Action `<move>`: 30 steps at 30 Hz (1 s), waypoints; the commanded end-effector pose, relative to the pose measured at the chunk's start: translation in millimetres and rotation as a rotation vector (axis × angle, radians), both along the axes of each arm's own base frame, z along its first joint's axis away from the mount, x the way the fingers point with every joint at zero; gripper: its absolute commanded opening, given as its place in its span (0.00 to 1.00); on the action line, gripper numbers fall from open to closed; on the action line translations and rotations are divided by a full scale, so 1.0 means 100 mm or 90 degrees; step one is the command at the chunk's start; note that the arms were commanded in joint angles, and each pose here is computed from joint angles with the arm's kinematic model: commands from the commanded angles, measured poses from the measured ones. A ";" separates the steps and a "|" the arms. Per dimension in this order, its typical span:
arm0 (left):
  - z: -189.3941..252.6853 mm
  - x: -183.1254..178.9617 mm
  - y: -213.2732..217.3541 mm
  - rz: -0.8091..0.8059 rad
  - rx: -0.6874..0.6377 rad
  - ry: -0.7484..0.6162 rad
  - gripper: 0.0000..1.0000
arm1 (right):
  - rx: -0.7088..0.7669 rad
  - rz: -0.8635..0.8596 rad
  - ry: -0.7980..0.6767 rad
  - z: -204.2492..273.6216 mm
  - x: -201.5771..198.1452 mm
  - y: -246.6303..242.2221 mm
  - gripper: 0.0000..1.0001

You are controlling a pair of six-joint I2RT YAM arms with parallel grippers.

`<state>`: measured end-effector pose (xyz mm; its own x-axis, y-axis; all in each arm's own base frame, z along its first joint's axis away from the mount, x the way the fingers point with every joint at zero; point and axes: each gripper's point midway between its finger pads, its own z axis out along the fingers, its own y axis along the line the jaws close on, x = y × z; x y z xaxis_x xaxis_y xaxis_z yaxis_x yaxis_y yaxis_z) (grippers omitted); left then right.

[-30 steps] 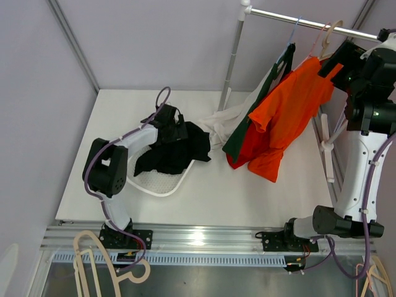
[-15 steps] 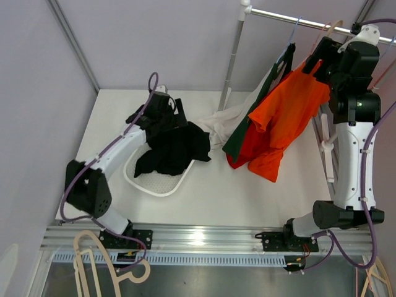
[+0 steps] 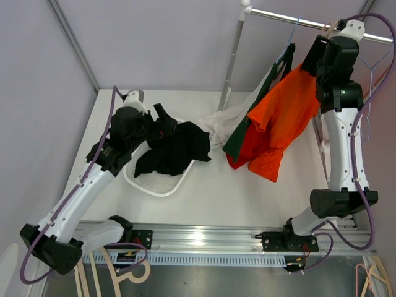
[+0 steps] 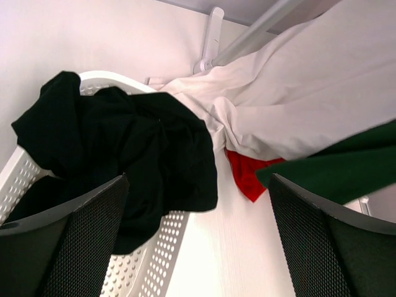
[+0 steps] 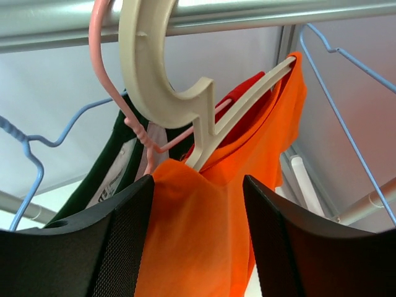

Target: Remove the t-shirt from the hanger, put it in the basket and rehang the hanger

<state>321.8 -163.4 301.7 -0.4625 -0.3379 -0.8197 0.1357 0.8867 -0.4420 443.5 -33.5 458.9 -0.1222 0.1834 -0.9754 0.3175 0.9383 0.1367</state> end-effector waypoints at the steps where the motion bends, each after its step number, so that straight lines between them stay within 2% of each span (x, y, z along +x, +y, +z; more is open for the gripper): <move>1: 0.12 -0.19 0.03 -0.020 -0.013 -0.036 0.99 | -0.026 -0.040 -0.049 0.25 0.04 -0.08 0.63; 6: 0.13 -0.33 0.16 -0.008 0.001 -0.048 1.00 | -0.039 -0.063 -0.070 0.34 0.07 -0.09 0.62; 17: 0.07 -0.41 0.15 -0.028 0.000 -0.046 0.99 | -0.075 -0.123 -0.113 0.57 0.06 -0.20 0.62; 30: -0.04 -0.39 0.15 -0.030 0.018 -0.036 0.99 | -0.085 -0.143 -0.128 0.51 0.35 -0.23 0.51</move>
<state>283.7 -145.0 292.8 -0.4471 -0.3120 -0.8383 0.1671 0.8915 -0.4210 476.9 -53.1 488.5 0.0241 0.0595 -0.9979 0.4790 0.8755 0.0638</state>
